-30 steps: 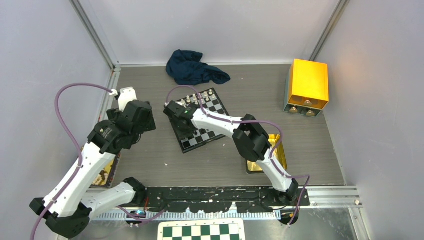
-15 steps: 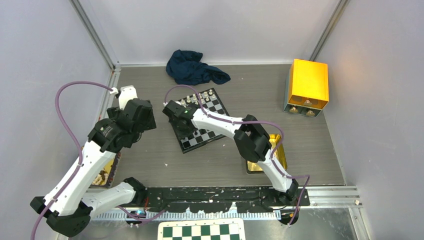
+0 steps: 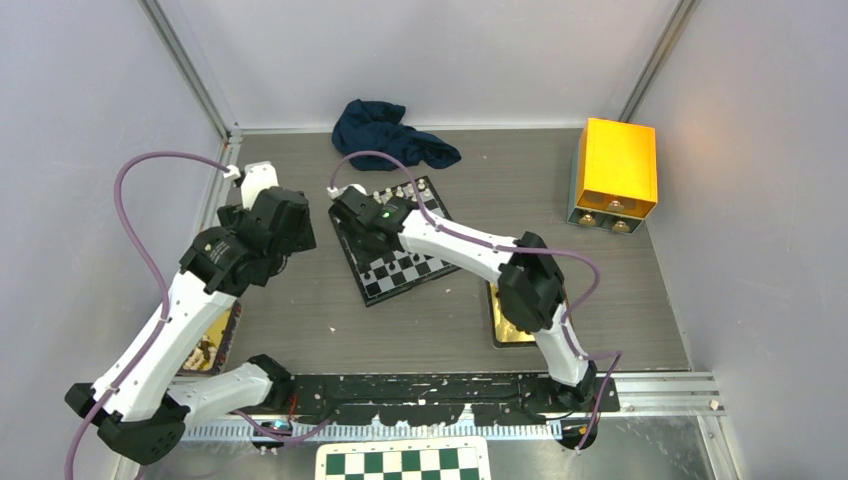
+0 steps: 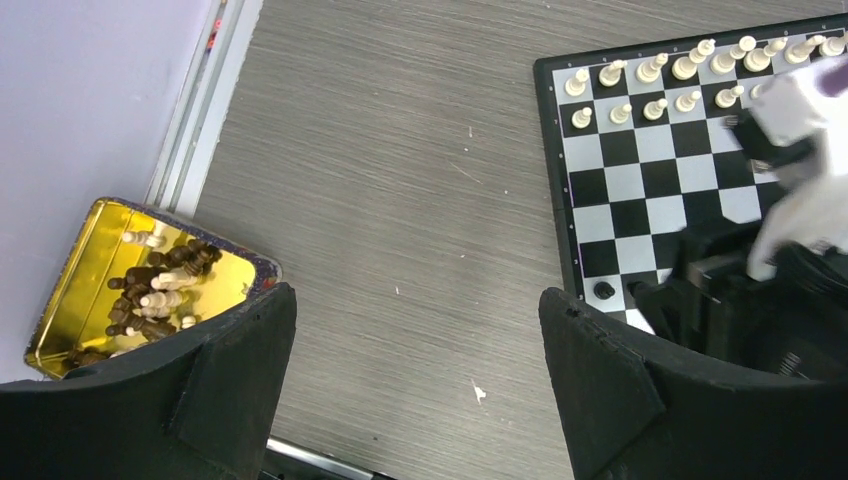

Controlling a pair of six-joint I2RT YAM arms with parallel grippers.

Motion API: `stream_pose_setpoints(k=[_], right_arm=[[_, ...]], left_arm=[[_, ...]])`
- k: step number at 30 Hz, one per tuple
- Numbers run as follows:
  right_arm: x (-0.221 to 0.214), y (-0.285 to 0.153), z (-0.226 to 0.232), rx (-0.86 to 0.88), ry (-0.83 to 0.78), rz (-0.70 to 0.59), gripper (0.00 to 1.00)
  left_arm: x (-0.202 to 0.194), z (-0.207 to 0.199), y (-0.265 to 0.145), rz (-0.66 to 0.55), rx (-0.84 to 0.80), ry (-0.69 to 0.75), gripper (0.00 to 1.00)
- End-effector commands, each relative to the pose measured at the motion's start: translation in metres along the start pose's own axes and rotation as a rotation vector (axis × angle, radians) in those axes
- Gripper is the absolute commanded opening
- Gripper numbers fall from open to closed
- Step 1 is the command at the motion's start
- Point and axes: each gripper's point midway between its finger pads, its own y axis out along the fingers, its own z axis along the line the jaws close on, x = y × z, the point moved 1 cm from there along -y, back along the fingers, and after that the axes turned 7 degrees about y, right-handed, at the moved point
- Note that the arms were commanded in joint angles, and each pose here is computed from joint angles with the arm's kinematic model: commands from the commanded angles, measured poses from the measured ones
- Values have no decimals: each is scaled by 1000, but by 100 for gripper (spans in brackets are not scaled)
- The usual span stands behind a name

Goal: Set up the chess pieces on the board
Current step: Pick up the chess piece from the storage box.

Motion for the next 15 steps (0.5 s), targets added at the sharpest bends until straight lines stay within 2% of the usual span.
stream_pose_setpoints(k=[1,4,7,15], right_arm=[[36,-57,-7,-20,-1,-177,33],[39,-71,-25,-88,7,-226,36],[38,-84,-46,-155,39,-272,56],[20,-124,-116,-327,193,-381,75]], left_arm=[[22,-10,0,-48,-24,-34,92],[22,-23,6,-30,-54,-22,92],[21,-40,13,-17,-109,-4,93],[21,-90,24,-14,-295,34,96]])
